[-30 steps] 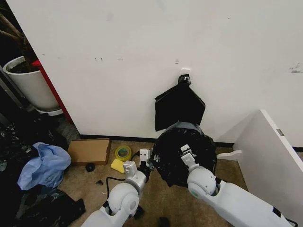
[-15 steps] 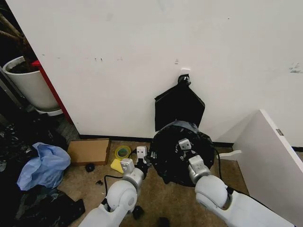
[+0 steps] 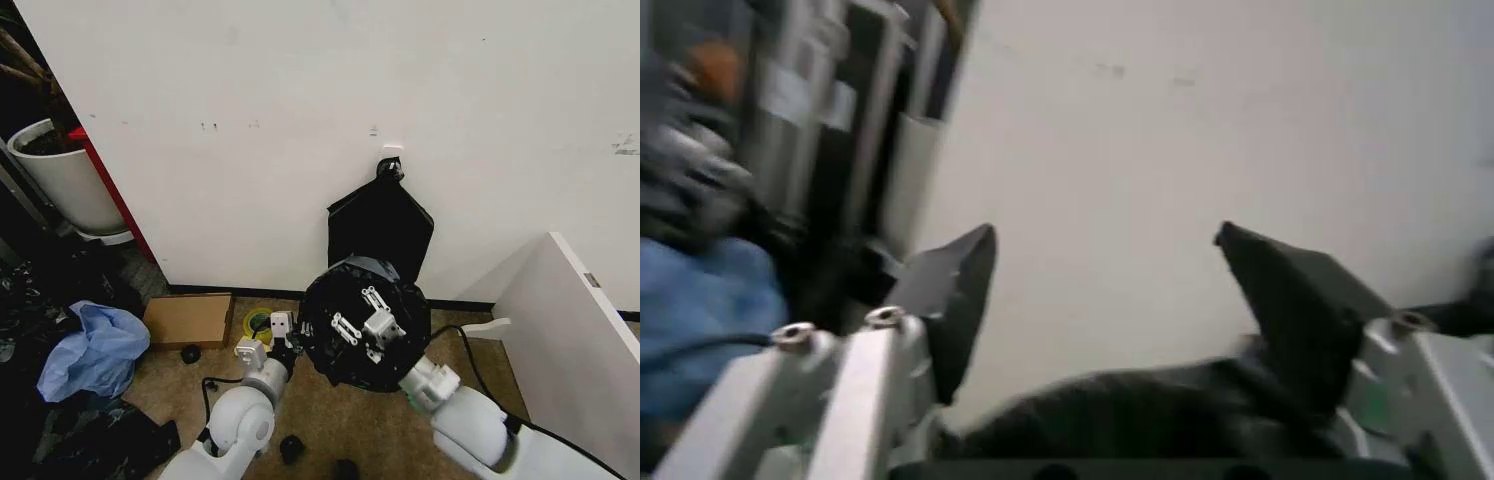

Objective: Place the garbage bag over the trash bin.

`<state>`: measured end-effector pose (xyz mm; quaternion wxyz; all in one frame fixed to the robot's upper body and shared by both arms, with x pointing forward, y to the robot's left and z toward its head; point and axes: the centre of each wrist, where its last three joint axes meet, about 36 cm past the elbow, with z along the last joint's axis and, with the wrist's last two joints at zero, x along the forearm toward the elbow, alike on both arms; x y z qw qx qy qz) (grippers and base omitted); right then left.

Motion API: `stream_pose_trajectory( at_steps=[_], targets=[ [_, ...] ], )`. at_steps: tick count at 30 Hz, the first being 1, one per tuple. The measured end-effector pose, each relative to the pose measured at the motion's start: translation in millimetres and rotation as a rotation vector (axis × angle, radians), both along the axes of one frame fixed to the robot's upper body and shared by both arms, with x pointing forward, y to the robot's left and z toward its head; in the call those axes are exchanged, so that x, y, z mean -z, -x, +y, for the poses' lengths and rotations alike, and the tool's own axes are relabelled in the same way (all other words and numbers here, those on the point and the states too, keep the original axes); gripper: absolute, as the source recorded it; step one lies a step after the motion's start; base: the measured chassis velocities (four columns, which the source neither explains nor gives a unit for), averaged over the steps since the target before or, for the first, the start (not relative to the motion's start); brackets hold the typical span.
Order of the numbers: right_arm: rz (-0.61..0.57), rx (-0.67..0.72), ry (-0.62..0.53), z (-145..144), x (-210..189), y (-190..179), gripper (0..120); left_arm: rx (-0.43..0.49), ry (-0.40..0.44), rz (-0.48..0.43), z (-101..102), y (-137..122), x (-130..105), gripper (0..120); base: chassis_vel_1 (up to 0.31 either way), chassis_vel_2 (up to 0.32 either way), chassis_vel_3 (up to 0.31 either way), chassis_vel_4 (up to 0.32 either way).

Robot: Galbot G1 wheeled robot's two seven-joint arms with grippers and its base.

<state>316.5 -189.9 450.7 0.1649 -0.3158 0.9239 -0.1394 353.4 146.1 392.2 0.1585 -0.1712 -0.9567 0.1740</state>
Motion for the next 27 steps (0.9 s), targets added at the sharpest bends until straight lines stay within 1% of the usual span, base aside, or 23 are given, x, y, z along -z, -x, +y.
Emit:
stream_pose_trajectory(
  at_steps=[1, 2, 4, 5, 6, 8, 10, 11, 14, 15, 18, 20, 21, 22, 23, 24, 25, 27],
  targets=[
    [-0.017, 0.053, 0.016, -1, -8, 1, 71, 0.0, -0.002, 0.0, 0, 0, 0, 0, 0.0, 0.0, 0.0, 0.0],
    [-0.017, 0.053, 0.016, -1, -8, 1, 71, 0.0, -0.002, 0.0, 0, 0, 0, 0, 0.0, 0.0, 0.0, 0.0],
    [-0.02, 0.135, 0.039, -3, -19, 0, 77, 0.001, -0.006, -0.002, 1, 1, 0, 0, 0.0, 0.0, 0.0, 0.0],
    [-0.008, 0.173, 0.052, -7, -24, -2, 83, 0.002, -0.008, -0.004, 1, 1, 0, 0, 0.0, 0.0, 0.0, 0.0],
    [-0.001, 0.187, 0.059, -9, -26, -3, 84, 0.002, -0.01, -0.005, 1, 1, 0, 0, 0.0, 0.0, 0.0, 0.0],
    [0.031, 0.215, 0.085, -23, -35, -8, 93, 0.0, -0.015, -0.011, 3, 0, -1, 0, 0.0, 0.0, 0.0, 0.0],
    [0.036, 0.216, 0.086, -25, -36, -9, 93, 0.0, -0.016, -0.013, 4, -1, -1, 0, 0.0, 0.0, 0.0, 0.0],
    [0.074, 0.215, 0.088, -30, -43, -8, 89, -0.002, -0.022, -0.022, 5, -1, -1, 0, 0.0, 0.0, 0.0, 0.0],
    [0.192, 0.205, 0.082, -34, -57, -4, 75, -0.001, -0.031, -0.042, 7, -2, -1, 0, 0.0, 0.0, 0.0, 0.0],
    [0.192, 0.205, 0.082, -34, -57, -4, 75, -0.001, -0.031, -0.042, 7, -2, -1, 0, 0.0, 0.0, 0.0, 0.0],
    [0.244, 0.197, 0.098, -36, -60, -4, 63, -0.001, -0.033, -0.051, 7, -2, -1, 0, 0.0, 0.0, 0.0, 0.0],
    [0.254, 0.185, 0.124, -38, -60, -5, 57, -0.001, -0.031, -0.053, 7, -1, -1, 0, 0.0, 0.0, 0.0, 0.0],
    [0.256, 0.184, 0.139, -40, -59, -6, 61, -0.001, -0.031, -0.054, 7, 0, -1, 0, 0.0, 0.0, 0.0, 0.0],
    [0.256, 0.184, 0.139, -40, -59, -6, 61, -0.001, -0.031, -0.054, 7, 0, -1, 0, 0.0, 0.0, 0.0, 0.0],
    [0.256, 0.187, 0.157, -41, -58, -8, 66, 0.001, -0.03, -0.056, 7, 1, -2, 0, 0.0, 0.0, 0.0, 0.0],
    [0.255, 0.189, 0.162, -42, -57, -8, 67, 0.001, -0.03, -0.057, 7, 2, -2, 0, 0.0, 0.0, 0.0, 0.0],
    [0.257, 0.194, 0.173, -42, -57, -9, 73, 0.003, -0.029, -0.058, 7, 3, -3, 0, 0.0, 0.0, 0.0, 0.0],
    [0.261, 0.201, 0.185, -43, -58, -9, 79, 0.004, -0.029, -0.061, 7, 4, -5, 0, 0.0, 0.0, 0.0, 0.0]
  ],
)
